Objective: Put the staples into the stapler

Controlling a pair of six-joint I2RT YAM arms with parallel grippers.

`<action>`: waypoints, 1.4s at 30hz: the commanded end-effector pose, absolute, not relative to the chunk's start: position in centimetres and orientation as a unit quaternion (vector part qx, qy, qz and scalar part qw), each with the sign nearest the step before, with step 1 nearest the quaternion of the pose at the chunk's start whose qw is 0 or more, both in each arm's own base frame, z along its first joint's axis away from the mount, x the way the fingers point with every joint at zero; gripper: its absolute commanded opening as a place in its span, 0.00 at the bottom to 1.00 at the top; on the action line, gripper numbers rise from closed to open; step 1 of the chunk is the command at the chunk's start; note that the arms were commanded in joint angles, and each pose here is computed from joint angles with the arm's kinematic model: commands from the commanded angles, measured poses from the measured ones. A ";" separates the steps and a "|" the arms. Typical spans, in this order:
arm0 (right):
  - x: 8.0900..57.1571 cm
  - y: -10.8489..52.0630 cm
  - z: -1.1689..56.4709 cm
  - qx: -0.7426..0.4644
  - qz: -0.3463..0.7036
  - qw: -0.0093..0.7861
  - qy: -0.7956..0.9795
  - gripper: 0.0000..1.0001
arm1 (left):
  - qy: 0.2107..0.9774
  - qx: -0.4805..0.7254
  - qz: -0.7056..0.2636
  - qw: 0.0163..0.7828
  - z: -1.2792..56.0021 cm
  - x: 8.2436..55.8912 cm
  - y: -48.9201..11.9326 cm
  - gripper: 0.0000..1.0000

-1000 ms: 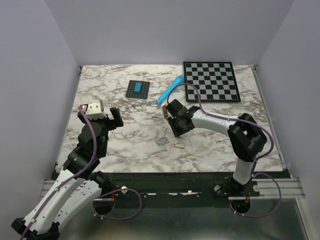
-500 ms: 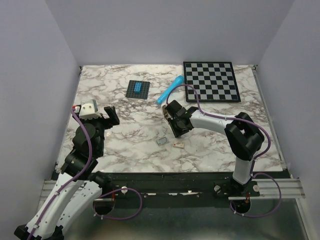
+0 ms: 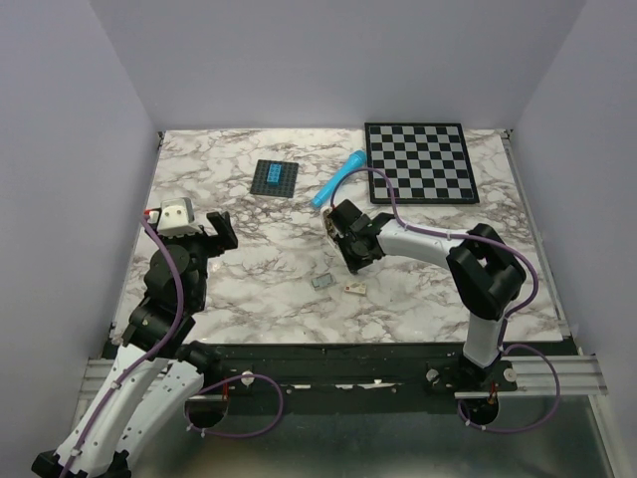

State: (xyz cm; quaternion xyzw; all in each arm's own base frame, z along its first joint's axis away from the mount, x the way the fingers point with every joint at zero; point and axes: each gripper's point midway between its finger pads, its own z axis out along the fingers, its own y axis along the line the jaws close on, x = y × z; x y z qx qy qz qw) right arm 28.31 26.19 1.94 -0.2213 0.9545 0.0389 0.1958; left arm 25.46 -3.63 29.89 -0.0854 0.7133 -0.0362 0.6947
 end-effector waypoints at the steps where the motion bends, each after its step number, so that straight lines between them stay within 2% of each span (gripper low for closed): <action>1: 28.0 25.0 1.5 -0.217 0.024 0.196 0.956 0.20 | 0.714 -0.082 -0.047 0.694 29.6 25.7 -4.0 0.95; 13: 29.1 25.7 7.4 -0.225 0.057 0.265 0.936 0.20 | 0.715 -0.083 -0.051 0.692 29.5 25.8 -4.1 0.95; 23: 33.0 29.2 10.6 -0.254 0.095 0.353 0.895 0.20 | 0.713 -0.084 -0.050 0.694 29.5 25.7 -3.9 0.95; 32: 35.2 31.2 10.1 -0.294 0.106 0.394 0.865 0.20 | 0.712 -0.087 -0.046 0.695 29.5 25.7 -3.7 0.95; 42: 35.5 31.7 7.9 -0.317 0.105 0.394 0.856 0.20 | 0.712 -0.089 -0.044 0.695 29.4 25.8 -3.5 0.95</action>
